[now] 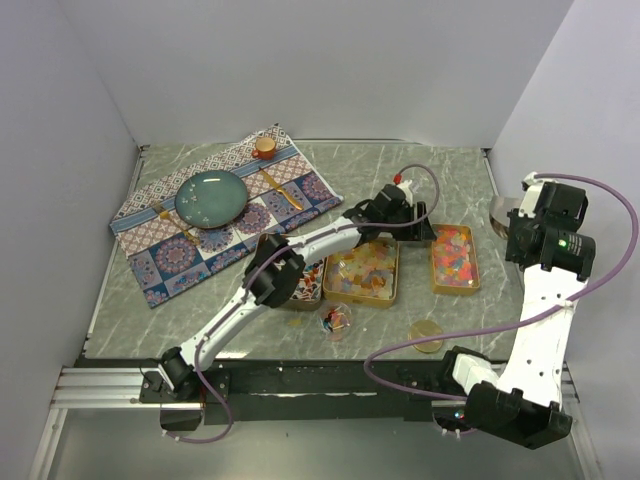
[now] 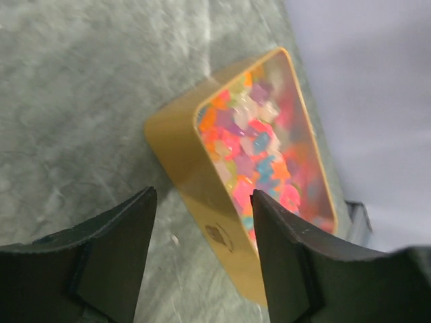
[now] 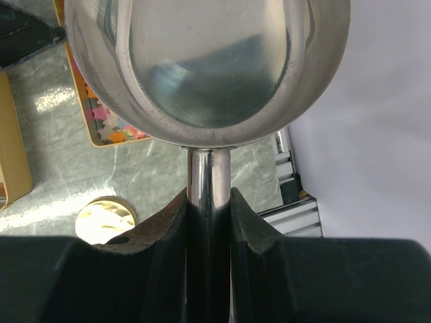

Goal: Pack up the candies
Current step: Adjust the storage box at the center of the board.

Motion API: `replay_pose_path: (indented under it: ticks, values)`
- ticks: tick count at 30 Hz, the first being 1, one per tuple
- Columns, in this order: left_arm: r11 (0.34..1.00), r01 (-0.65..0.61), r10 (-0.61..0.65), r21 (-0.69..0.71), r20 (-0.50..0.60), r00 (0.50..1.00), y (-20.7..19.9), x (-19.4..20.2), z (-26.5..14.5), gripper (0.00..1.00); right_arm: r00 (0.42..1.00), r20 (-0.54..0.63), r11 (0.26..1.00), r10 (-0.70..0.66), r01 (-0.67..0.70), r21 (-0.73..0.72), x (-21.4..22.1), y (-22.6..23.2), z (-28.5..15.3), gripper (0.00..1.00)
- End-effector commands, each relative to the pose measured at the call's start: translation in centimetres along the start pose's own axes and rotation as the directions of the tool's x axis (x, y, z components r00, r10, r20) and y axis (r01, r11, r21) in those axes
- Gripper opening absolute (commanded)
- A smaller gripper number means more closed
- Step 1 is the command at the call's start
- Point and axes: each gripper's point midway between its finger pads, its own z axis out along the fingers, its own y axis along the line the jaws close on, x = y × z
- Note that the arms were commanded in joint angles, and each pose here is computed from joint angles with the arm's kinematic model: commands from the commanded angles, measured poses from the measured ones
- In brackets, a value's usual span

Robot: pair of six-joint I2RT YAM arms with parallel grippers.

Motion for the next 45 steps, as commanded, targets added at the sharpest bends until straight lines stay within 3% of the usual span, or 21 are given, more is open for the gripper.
replay_pose_path:
  ticks: [1, 4, 9, 13, 17, 22, 26, 31, 38, 41, 45]
  values:
    - [0.990, -0.075, 0.083, -0.116, 0.066, 0.994, 0.6, -0.5, 0.7, 0.62, 0.998, 0.058, 1.000, 0.023, -0.024, 0.011, -0.9, -0.3, -1.0, 0.00]
    - [0.975, -0.129, 0.141, -0.182, 0.059, 0.988, 1.6, 0.0, 0.7, 0.54, 0.998, 0.065, 1.000, 0.025, -0.026, 0.008, -1.1, -0.3, -1.2, 0.00]
    - [0.957, -0.198, 0.200, -0.211, -0.011, 0.980, 2.6, 2.3, 0.8, 0.54, 0.997, 0.073, 1.000, 0.022, -0.022, -0.009, -1.0, 0.1, -1.0, 0.00]
    - [0.953, -0.240, 0.238, -0.184, -0.032, 0.971, 1.1, 3.4, 0.9, 0.54, 0.997, 0.075, 1.000, 0.015, -0.013, -0.028, -0.6, 0.5, -0.9, 0.00]
    - [0.909, -0.348, 0.351, -0.230, -0.030, 0.936, 0.2, 3.1, 0.6, 0.53, 0.997, 0.080, 0.999, 0.002, 0.000, -0.036, -0.7, 0.6, -1.0, 0.00]
    - [0.865, -0.402, 0.386, -0.299, -0.115, 0.916, 2.7, 2.9, -1.8, 0.45, 0.995, 0.102, 0.997, -0.013, 0.021, -0.076, -1.3, 1.2, -1.2, 0.00]
    - [0.829, -0.447, 0.435, -0.336, -0.115, 0.893, 3.3, 0.6, -3.6, 0.40, 0.993, 0.114, 0.995, -0.026, 0.037, -0.092, -1.1, 1.6, -0.9, 0.00]
    - [0.789, -0.517, 0.495, -0.333, -0.154, 0.855, 3.9, -0.9, -4.9, 0.36, 0.992, 0.126, 0.992, -0.023, 0.039, -0.123, -1.4, 2.1, -0.9, 0.00]
    - [0.753, -0.599, 0.555, -0.273, -0.227, 0.800, 4.2, 0.1, -4.9, 0.33, 0.991, 0.133, 0.989, -0.008, 0.027, -0.144, -1.8, 2.4, -1.0, 0.00]
    - [0.725, -0.640, 0.596, -0.254, -0.235, 0.768, 4.6, 0.0, -4.1, 0.34, 0.992, 0.123, 0.988, -0.002, 0.020, -0.151, -1.3, 2.7, -1.0, 0.00]
    - [0.743, -0.629, 0.575, -0.231, -0.260, 0.775, 4.0, 1.7, -3.8, 0.43, 0.994, 0.109, 0.990, -0.004, 0.020, -0.139, -0.8, 2.5, -1.3, 0.00]
